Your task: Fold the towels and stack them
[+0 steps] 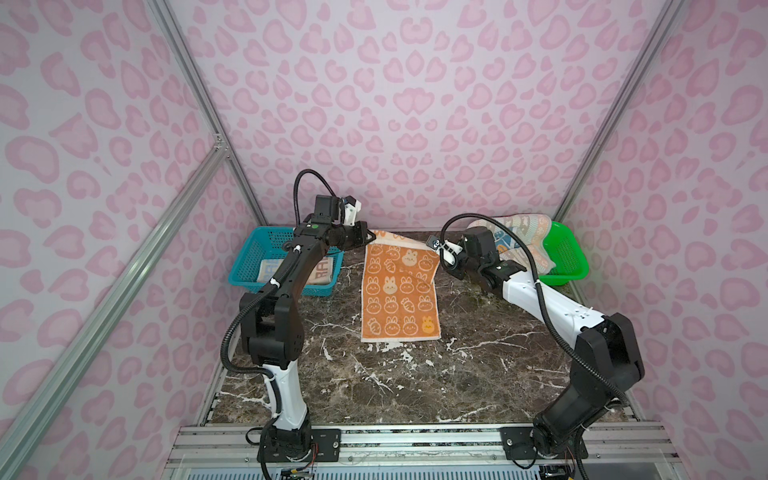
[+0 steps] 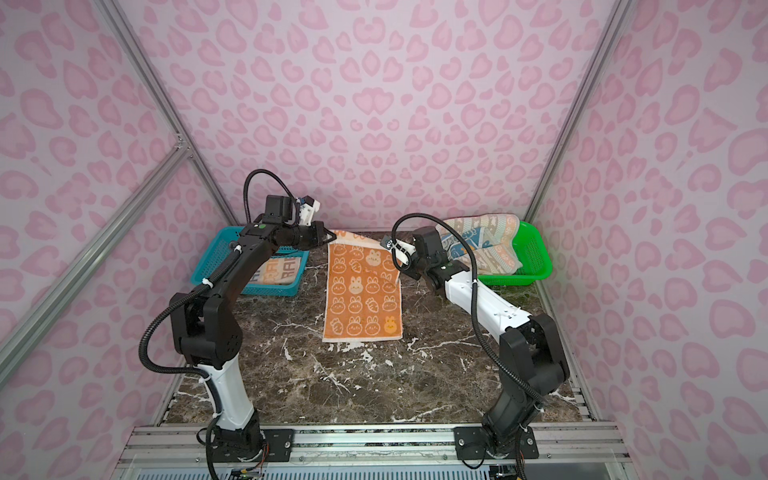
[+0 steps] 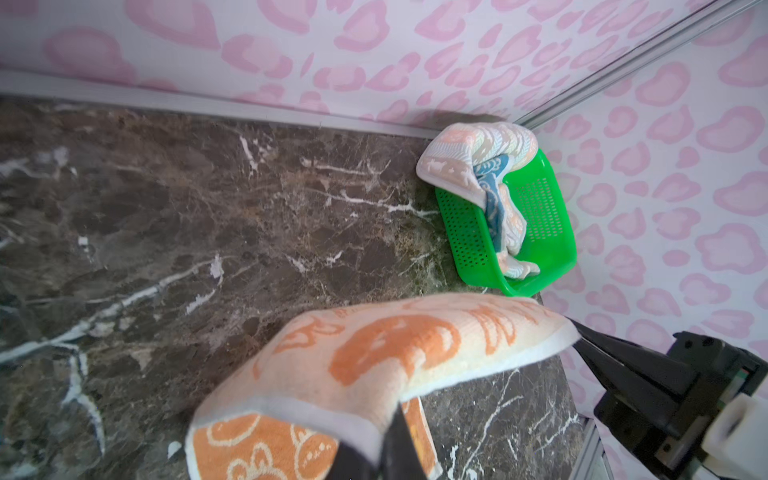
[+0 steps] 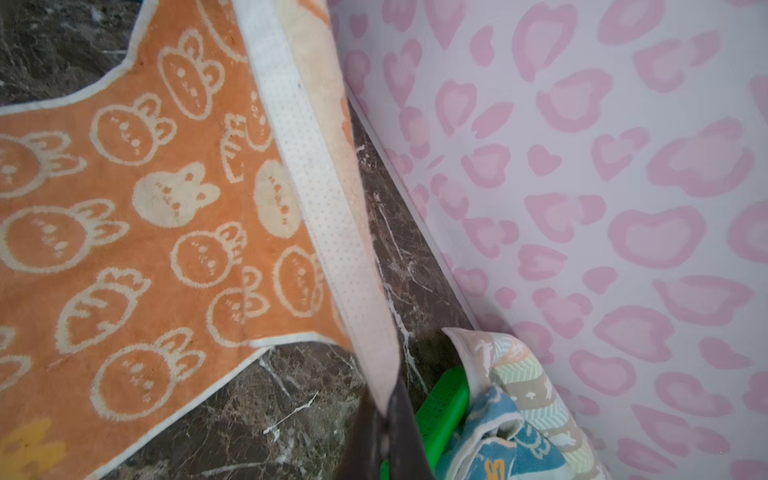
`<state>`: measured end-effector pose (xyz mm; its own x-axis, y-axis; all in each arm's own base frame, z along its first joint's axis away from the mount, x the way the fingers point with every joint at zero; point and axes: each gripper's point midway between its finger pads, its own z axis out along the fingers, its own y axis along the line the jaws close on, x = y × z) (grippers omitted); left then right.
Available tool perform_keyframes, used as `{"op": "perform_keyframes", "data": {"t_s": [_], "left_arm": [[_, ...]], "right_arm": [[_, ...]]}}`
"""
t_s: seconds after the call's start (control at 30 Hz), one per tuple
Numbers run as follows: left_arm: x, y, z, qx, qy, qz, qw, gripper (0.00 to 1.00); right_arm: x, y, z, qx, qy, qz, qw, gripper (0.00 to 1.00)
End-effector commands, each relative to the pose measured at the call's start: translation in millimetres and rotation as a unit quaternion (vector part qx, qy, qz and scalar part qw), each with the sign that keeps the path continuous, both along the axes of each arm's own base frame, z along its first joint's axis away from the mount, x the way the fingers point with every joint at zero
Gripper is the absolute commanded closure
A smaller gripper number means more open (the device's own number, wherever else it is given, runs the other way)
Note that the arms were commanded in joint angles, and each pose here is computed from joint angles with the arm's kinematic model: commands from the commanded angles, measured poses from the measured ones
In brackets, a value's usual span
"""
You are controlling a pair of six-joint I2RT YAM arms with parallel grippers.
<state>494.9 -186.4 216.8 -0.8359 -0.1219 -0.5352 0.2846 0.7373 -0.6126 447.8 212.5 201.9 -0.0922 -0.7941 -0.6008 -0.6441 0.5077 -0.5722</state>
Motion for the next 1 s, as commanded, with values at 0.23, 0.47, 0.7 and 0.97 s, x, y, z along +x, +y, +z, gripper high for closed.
{"op": "perform_keyframes", "data": {"t_s": [0.23, 0.47, 0.7, 0.97], "left_arm": [[-46.0, 11.2, -64.8, 0.018, 0.076, 0.008, 0.997, 0.97], [-54.0, 13.1, -48.8, 0.019, 0.067, 0.008, 0.998, 0.97], [9.6, 10.1, -4.3, 0.005, 0.005, 0.014, 1.0, 0.97], [39.3, 5.5, 8.2, -0.022, -0.013, 0.007, 1.0, 0.97]], "right_arm": [[-5.5, -7.6, -17.3, -0.026, -0.035, -0.009, 0.999, 1.0], [-9.6, 0.5, -16.5, -0.037, -0.047, 0.016, 0.998, 1.0], [64.7, -6.4, 39.1, -0.013, -0.139, -0.051, 0.989, 1.0], [90.1, 14.1, 48.0, -0.003, -0.138, -0.006, 0.99, 1.0]]}}
